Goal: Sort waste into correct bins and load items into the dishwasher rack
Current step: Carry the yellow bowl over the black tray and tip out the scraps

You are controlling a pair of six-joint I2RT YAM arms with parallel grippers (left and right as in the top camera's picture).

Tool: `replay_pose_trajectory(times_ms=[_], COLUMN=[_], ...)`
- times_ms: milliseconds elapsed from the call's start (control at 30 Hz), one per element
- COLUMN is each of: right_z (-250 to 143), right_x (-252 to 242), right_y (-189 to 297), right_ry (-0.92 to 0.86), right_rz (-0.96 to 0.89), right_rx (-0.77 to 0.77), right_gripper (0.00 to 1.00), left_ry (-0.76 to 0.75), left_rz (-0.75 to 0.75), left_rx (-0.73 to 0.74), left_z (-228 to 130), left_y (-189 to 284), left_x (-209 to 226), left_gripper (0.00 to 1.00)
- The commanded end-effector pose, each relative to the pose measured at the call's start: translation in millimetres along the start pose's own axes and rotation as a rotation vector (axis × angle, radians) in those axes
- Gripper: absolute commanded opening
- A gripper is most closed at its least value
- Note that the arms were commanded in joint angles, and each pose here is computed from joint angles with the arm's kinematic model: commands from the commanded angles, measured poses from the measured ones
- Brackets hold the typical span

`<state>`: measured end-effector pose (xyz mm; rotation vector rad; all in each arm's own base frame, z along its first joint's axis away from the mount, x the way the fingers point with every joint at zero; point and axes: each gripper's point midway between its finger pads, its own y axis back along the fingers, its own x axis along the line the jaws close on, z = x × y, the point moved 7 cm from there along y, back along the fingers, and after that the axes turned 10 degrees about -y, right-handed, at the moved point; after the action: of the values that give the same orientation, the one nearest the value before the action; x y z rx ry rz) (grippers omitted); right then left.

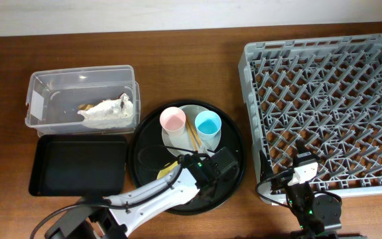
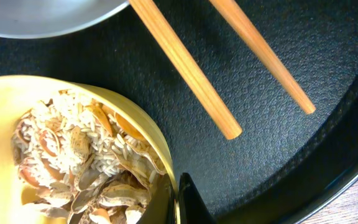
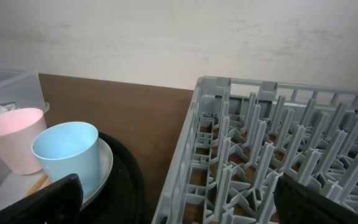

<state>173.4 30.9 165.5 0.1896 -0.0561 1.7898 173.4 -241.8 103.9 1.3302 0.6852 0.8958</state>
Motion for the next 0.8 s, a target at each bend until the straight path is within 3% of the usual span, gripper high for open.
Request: replay_pose_trajectory(times_ms=[0,200,400,667,767], right_z=[-3,-3,-3,-3,-3], right_x=[1,0,1,1,1], right_y=[0,0,0,0,0], right_ry=[-0.005,-0.005,-0.005,-0.005,-0.005], right_rz=[0.004,0.004,0.004,0.004,0.004], right_rx=[0.004,0.004,0.004,0.004,0.004], right_gripper=[0.98,0.99,0.99,0.99,0.99], left_ry=[-0.002,0.001,0.09,0.347,0.44], left_rz=[0.004,0.12,0.134,-0.064,-0.201], left_rx=[-0.011,-0.044,-0.034,-0.12,-0.182], left_z=[8,17,24,15,3], left_y=[16,49,74,110,117], left_x=[-1,16,64,175,217], left_gripper=[0.01,0.0,0.0,0.0,0.0])
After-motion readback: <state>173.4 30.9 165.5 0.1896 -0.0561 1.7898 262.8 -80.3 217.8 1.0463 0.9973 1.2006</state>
